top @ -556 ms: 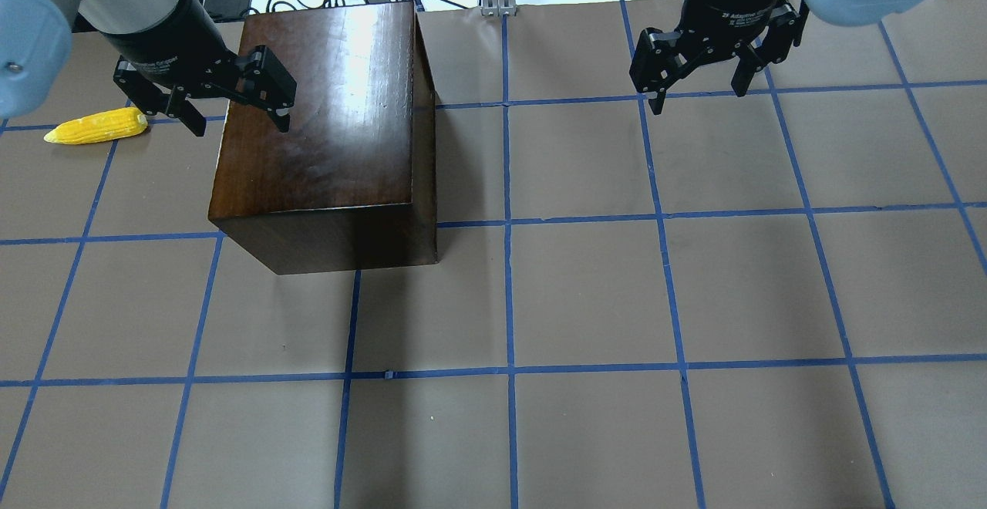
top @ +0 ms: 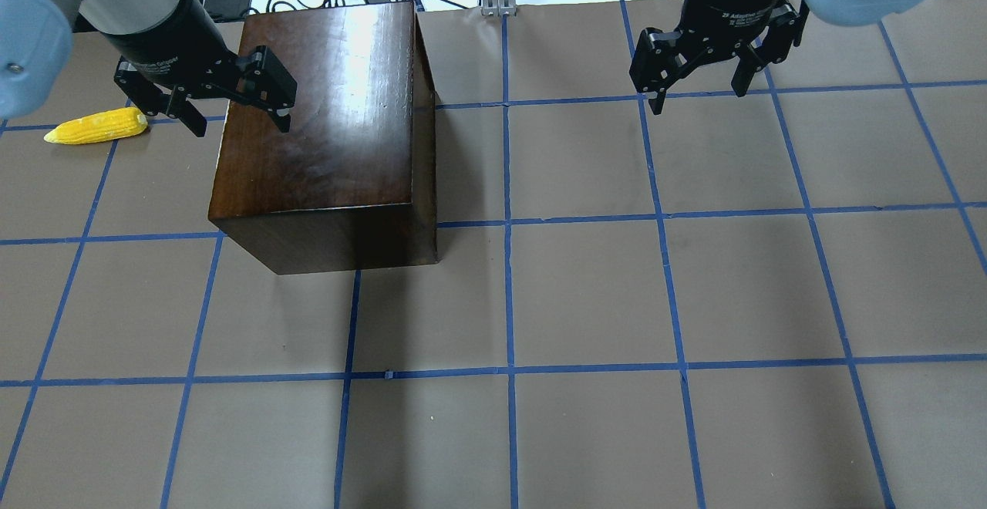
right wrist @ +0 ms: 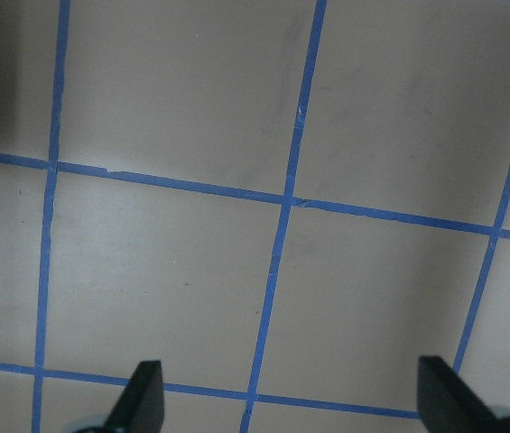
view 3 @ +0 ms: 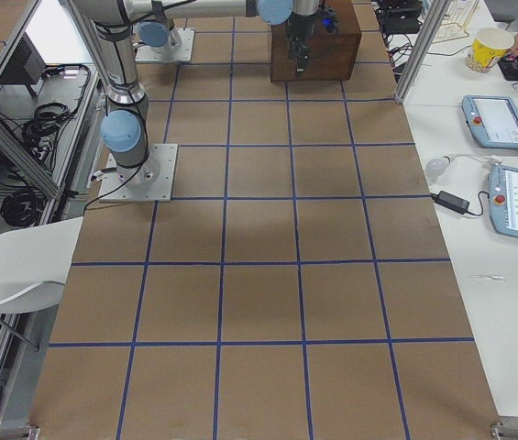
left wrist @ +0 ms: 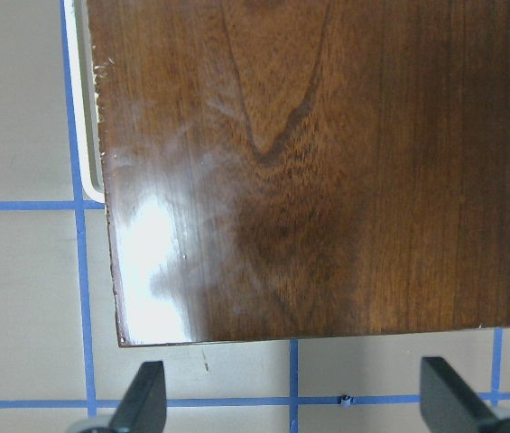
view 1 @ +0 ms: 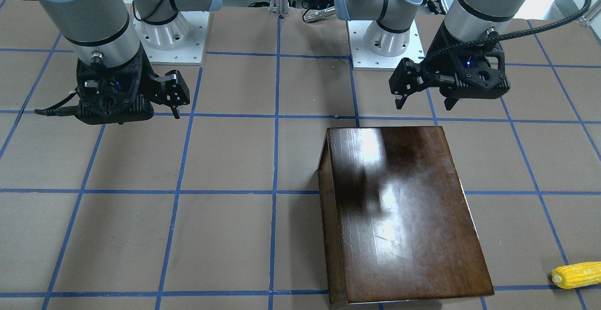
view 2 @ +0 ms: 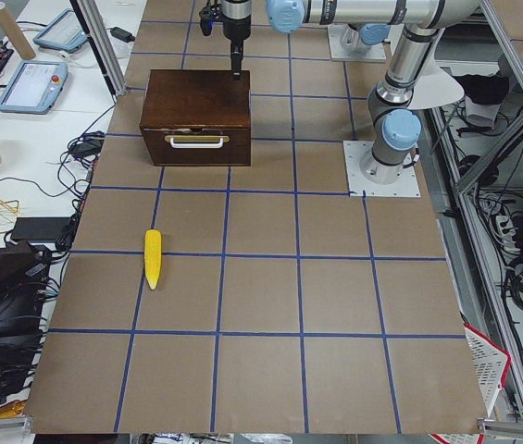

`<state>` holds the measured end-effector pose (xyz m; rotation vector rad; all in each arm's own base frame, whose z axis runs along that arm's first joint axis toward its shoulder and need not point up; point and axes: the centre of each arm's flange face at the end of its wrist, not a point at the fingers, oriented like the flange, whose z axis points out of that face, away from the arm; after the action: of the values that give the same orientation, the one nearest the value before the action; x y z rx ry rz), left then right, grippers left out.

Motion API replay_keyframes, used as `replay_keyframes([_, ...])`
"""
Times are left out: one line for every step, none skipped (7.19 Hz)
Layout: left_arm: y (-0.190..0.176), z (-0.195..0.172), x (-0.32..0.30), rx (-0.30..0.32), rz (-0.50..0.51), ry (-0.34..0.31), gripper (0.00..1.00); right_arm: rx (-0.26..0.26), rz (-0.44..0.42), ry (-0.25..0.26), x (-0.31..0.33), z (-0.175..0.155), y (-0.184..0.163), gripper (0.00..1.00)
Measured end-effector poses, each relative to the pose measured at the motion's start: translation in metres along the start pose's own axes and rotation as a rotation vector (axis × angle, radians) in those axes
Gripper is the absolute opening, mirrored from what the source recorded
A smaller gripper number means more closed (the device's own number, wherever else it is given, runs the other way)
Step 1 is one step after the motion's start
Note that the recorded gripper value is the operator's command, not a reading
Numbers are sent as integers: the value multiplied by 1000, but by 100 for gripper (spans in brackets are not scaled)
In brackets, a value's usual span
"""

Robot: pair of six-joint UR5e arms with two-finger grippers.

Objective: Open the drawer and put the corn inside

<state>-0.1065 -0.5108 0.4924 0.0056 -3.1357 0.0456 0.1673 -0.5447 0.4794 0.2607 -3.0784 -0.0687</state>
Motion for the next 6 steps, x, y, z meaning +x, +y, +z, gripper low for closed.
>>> replay_keyframes([1, 0, 0, 0, 1, 0, 100, 0, 0, 0, 0, 0, 0, 100])
replay_keyframes([3, 0, 1, 1, 3, 1, 100, -1, 1, 0, 0, 0, 0, 100])
replay_keyframes([6, 1, 2, 2, 6, 5, 100, 0, 1, 0, 0, 0, 0, 100])
replay_keyframes([9, 3, 2, 0, 9, 8, 100, -1, 1, 0, 0, 0, 0, 100])
replay_keyframes([10, 7, 3, -7, 10, 9, 100, -1, 1, 0, 0, 0, 0, 100])
replay_keyframes([9, 11, 3, -14, 11, 10, 100, 0, 0, 0, 0, 0, 0, 100])
